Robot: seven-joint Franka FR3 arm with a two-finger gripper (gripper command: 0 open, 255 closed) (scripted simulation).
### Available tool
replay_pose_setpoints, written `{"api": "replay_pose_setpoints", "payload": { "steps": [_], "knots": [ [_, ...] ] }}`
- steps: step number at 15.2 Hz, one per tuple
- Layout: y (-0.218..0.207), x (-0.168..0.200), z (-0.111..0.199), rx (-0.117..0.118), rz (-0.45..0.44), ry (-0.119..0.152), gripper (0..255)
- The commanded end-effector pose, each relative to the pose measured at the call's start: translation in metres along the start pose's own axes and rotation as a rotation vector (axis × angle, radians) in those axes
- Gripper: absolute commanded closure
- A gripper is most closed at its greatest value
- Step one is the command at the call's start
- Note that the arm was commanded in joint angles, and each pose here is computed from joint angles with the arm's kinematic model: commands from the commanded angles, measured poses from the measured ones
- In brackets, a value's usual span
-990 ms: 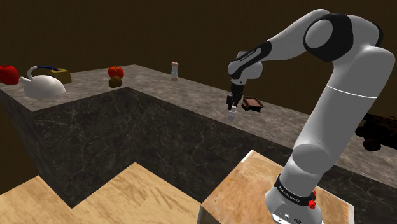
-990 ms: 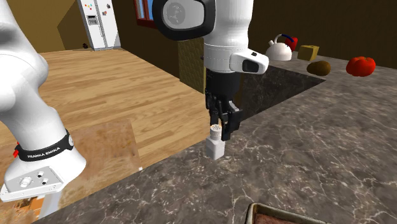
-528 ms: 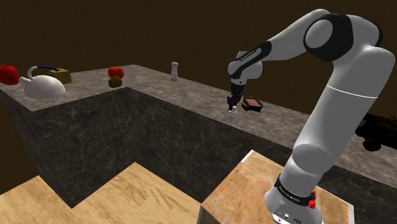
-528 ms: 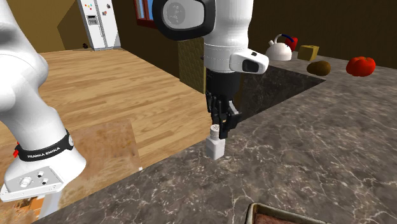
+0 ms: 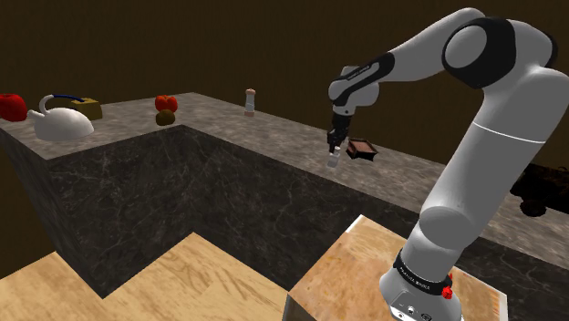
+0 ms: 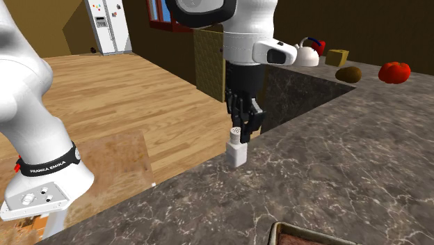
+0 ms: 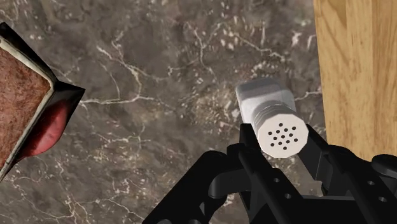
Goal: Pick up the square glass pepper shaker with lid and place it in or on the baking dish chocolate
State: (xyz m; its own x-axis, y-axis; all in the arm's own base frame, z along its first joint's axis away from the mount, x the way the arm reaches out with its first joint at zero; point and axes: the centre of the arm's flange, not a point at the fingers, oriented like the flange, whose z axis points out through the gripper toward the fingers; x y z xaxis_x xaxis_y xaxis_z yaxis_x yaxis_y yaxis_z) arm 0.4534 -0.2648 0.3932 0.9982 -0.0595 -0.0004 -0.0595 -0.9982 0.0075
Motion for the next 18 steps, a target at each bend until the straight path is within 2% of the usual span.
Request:
{"api": "replay_pose_setpoints", "payload": {
  "steps": [1,18],
  "knots": [
    [0.0,0.0,-0.011,0.0,0.0,0.0,255],
    [0.0,0.0,-0.101,0.0,0.0,0.0,255]
  ]
}}
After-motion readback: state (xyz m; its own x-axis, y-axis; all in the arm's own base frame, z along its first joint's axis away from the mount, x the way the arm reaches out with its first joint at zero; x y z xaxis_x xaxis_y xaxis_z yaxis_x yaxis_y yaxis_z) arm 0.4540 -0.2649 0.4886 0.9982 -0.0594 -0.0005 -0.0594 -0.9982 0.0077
